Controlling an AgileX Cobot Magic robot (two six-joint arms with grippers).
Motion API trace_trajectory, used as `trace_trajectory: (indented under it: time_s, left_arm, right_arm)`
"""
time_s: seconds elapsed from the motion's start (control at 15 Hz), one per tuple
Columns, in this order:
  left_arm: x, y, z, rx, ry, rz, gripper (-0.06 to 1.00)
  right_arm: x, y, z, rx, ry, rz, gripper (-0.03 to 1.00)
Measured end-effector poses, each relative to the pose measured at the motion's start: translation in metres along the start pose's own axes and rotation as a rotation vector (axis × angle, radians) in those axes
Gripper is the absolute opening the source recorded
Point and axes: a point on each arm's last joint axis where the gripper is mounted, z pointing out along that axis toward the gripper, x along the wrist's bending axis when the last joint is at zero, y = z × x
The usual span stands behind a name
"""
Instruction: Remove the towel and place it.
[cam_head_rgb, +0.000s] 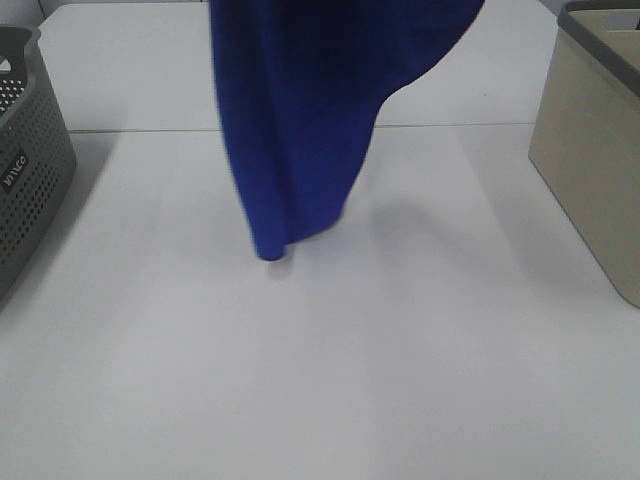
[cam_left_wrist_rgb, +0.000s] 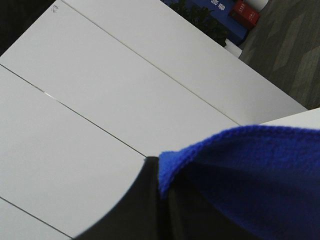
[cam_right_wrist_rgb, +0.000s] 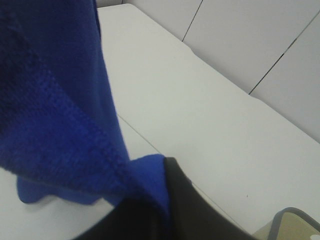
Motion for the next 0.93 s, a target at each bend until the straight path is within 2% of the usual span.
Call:
trace_trajectory:
  time_s: [0.27,0.4,0.67,0.93]
  left_arm:
    - [-0.002,-0.003,-0.002,0.048,-0.04,-0.03,0.0]
    - [0.004,-0.012,-0.002,0.094,-0.009,-0.063,0.0]
    - [0.007,-0.013,-0.006,0.11,-0.007,-0.076,0.0]
    - [0.002,-0.017,-0.009,0.174,-0.065,-0.098,0.0]
  right_arm:
    - [-0.001,0.001,-0.001,-0.013,-0.016,-0.008,0.02]
    - [-0.006,0.007,-0.002,-0.077,-0.068,-0.02,0.02]
    - [-0.012,0.019,-0.014,-0.115,-0.104,-0.042,0.02]
    - [-0.02,0.027,-0.024,-0.125,-0.169,-0.096,0.02]
